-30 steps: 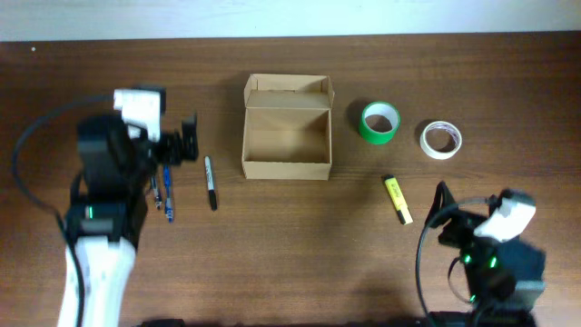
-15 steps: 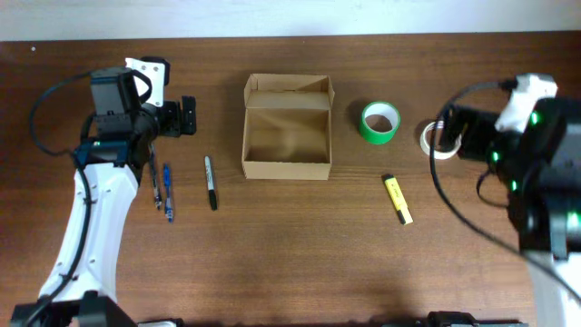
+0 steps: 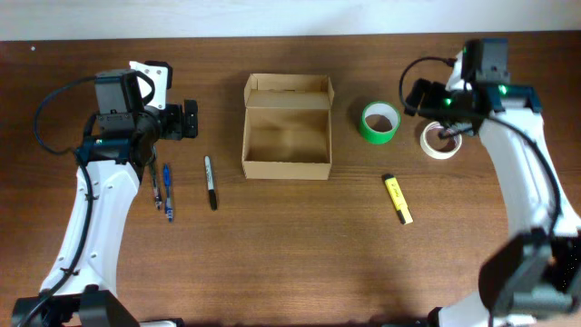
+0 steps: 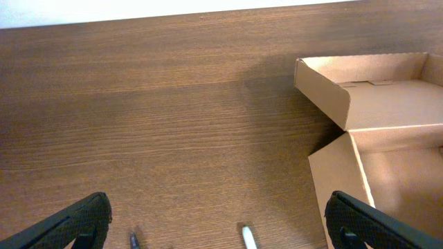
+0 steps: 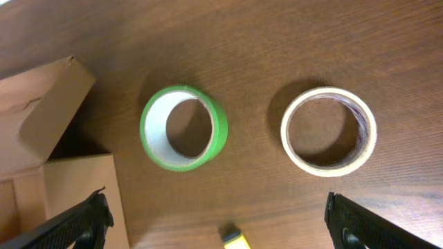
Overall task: Pack container
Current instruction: 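Raise the left arm and move the right gripper over the green tape roll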
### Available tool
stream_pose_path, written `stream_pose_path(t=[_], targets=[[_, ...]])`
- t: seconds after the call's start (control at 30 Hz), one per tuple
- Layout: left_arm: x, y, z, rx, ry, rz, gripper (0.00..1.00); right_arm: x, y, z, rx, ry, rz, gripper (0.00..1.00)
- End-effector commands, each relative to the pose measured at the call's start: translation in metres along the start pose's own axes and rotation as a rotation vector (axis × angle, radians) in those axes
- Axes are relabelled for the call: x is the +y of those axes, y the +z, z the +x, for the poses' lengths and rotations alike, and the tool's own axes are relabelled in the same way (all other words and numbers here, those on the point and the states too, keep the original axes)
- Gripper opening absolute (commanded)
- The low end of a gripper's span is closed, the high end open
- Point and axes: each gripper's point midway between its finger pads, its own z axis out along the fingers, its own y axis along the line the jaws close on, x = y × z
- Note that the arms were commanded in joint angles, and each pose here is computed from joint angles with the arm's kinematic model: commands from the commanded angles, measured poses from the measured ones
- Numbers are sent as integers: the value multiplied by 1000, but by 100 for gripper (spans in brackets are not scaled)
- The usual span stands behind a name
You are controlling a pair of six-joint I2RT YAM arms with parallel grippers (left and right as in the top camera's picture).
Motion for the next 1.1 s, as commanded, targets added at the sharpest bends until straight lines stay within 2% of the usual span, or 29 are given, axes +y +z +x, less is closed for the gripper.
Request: stream_pose_path(t=[0.0, 0.13, 0.27, 0.67, 0.73, 0.83, 1.07], targets=[[2, 0, -5, -8, 16, -7, 99, 6, 9, -20, -4, 24, -5, 100], [2, 0, -5, -8, 16, -7, 99, 0, 34, -22, 20, -37, 77, 99], [2, 0, -5, -8, 16, -7, 99, -8, 56, -13, 60, -84, 147, 88], [2, 0, -5, -8, 16, -7, 99, 4, 100, 25, 199, -156, 166, 88], [2, 0, -5, -8, 16, -7, 99, 2, 105, 27, 206, -152, 169, 86], [2, 0, -5, -8, 16, -7, 99, 0, 111, 30, 218, -151, 174, 74], [2, 0, -5, -8, 16, -7, 99, -5, 129, 40, 255, -128, 187, 73]])
